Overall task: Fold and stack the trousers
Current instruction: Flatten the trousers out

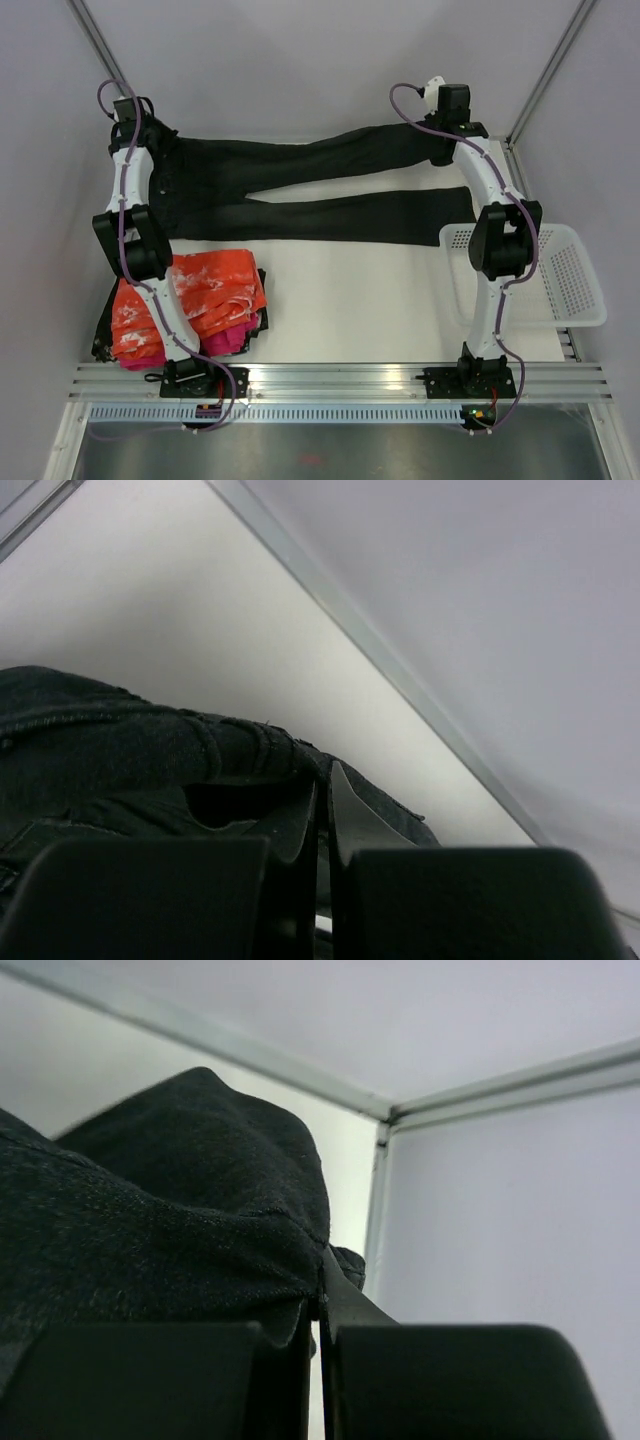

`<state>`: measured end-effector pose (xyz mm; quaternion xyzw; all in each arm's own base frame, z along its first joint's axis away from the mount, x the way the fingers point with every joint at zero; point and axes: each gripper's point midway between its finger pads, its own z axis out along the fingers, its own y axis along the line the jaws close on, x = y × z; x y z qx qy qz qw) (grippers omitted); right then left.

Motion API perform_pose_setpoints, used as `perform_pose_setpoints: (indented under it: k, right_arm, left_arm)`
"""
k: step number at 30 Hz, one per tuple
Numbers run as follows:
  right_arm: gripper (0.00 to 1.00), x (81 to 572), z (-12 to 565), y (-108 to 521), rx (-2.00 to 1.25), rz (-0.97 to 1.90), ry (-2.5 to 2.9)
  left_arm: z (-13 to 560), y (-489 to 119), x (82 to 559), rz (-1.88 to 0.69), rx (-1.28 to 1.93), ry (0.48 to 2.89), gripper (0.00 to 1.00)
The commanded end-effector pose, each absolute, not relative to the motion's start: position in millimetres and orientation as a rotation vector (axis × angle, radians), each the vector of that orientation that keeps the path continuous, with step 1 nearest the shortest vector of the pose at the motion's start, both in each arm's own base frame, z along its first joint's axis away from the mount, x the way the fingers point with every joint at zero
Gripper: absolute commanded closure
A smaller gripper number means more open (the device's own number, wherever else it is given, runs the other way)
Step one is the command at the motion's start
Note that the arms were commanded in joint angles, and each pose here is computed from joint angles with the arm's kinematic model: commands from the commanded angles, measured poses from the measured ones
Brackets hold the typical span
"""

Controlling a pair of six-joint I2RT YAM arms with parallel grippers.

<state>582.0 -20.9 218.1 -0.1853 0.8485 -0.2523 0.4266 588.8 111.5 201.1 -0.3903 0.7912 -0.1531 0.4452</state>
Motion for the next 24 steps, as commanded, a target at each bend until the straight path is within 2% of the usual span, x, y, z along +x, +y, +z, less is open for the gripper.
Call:
perform_pose_setpoints:
  k: [1, 9, 14, 15, 17, 18, 19, 22, 24]
  right_arm:
    - [1.00, 623.3, 243.6, -46.7, -0.501, -0.834, 1.961]
    - [1.00, 623.4, 216.1, -88.6, -0.456, -1.026, 1.971]
    - [1.00, 611.6, 197.3, -87.4, -0.444, -0.967, 2.041]
    - [0.96, 604.1, 186.4, -84.7, -0.476, -0.938, 2.096]
    - [0.62, 597.2, 178.7, -75.9, -0.494, -0.853, 2.146]
    - [0.40, 591.1, 166.6, -62.8, -0.519, -0.725, 2.202]
    - [0.10, 588.7, 167.4, -55.9, -0.512, -0.659, 2.215]
    - [0.02, 581.0, 173.2, -26.5, -0.474, -0.359, 2.253]
    - [0.02, 577.4, 183.1, -6.0, -0.436, -0.159, 2.239]
  left_arm:
    - [246.8, 117.2, 620.1, -0.452, -0.897, 1.779, 0.98]
    - [285.2, 104.5, 636.2, -0.554, -0.735, 1.707, 0.98]
    - [285.9, 112.9, 636.1, -0.530, -0.751, 1.715, 0.98]
    - [283.5, 112.7, 635.3, -0.530, -0.756, 1.723, 0.98]
    - [278.7, 112.0, 632.4, -0.530, -0.761, 1.742, 0.98]
    - [274.4, 110.5, 630.7, -0.531, -0.753, 1.756, 0.98]
    - [271.6, 109.7, 629.3, -0.535, -0.750, 1.768, 0.98]
    - [262.0, 103.6, 624.1, -0.548, -0.738, 1.810, 0.98]
    - [256.3, 98.5, 622.1, -0.557, -0.718, 1.837, 0.98]
